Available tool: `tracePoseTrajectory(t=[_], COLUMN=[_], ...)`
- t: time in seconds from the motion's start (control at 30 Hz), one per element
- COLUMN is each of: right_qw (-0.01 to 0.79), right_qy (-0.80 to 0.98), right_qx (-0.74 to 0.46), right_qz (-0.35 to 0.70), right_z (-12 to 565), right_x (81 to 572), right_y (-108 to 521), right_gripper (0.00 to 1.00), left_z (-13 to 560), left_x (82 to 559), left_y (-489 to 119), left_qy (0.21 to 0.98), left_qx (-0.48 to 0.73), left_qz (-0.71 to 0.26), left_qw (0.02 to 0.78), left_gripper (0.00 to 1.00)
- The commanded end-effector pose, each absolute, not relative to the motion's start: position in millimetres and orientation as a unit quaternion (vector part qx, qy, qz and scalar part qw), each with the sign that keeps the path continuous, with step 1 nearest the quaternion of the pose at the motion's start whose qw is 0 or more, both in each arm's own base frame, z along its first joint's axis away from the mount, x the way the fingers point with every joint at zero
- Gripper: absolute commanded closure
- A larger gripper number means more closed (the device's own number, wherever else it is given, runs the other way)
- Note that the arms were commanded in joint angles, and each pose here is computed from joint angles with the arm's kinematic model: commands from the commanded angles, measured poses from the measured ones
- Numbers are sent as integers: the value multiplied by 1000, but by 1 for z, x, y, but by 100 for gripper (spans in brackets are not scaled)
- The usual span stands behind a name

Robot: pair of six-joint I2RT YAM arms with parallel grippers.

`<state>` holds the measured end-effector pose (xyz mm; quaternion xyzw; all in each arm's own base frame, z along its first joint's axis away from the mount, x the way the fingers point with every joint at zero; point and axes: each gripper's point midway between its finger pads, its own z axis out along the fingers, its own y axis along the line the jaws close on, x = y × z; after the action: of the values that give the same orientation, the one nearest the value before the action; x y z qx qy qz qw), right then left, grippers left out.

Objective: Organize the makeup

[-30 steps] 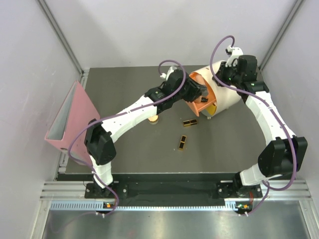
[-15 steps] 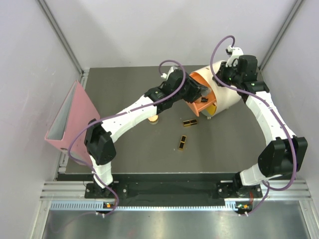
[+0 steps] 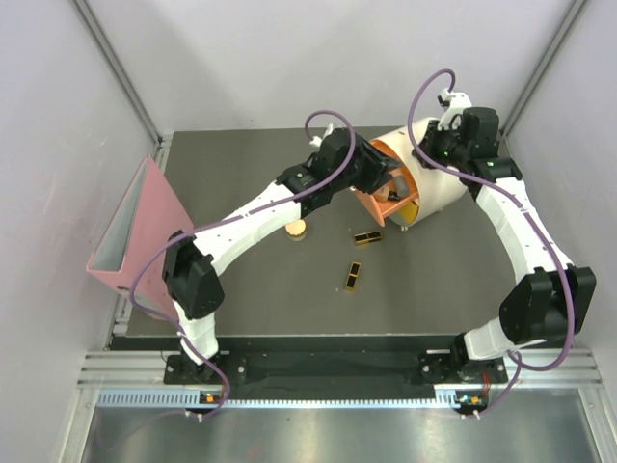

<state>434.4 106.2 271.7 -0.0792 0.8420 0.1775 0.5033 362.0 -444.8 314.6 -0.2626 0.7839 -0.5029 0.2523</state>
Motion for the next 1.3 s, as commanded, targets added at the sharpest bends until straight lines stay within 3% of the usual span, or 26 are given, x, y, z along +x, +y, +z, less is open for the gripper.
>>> tracePoseTrajectory(t=[0.0, 0.33, 0.5, 0.57, 0.6, 0.73, 0.9, 1.27], right_qw=[352, 352, 351, 351, 350, 348, 349, 346], right_qy=[923, 923, 923, 923, 923, 924, 923, 925], right_qx=[-52, -53, -53, -53, -53, -55, -57, -56], right_qz=[147, 147, 148, 148, 149, 150, 149, 145], right_z=[183, 182, 182, 181, 181, 180, 182, 181], right_x=[390, 392, 393, 393, 393, 394, 395, 392], right_y=[88, 89, 89, 89, 89, 90, 90, 88], right_gripper=[95, 95, 95, 94, 94, 94, 94, 94], left_z=[377, 433, 400, 396, 366, 326, 270, 220], left_x=[371, 370, 370, 368, 367, 350, 325, 339], left_y=[-438, -422, -376, -347, -338, -296, -288, -325], left_qy=[736, 736, 783, 789, 808, 834, 865, 873], left_qx=[-255, -145, -110, -117, -117, -126, -109, -99], left_qz=[-559, -555, -484, -473, -451, -417, -397, -424], left_qw=[284, 359, 374, 375, 360, 340, 286, 217], left_gripper=[54, 56, 63, 69, 71, 100, 100, 100])
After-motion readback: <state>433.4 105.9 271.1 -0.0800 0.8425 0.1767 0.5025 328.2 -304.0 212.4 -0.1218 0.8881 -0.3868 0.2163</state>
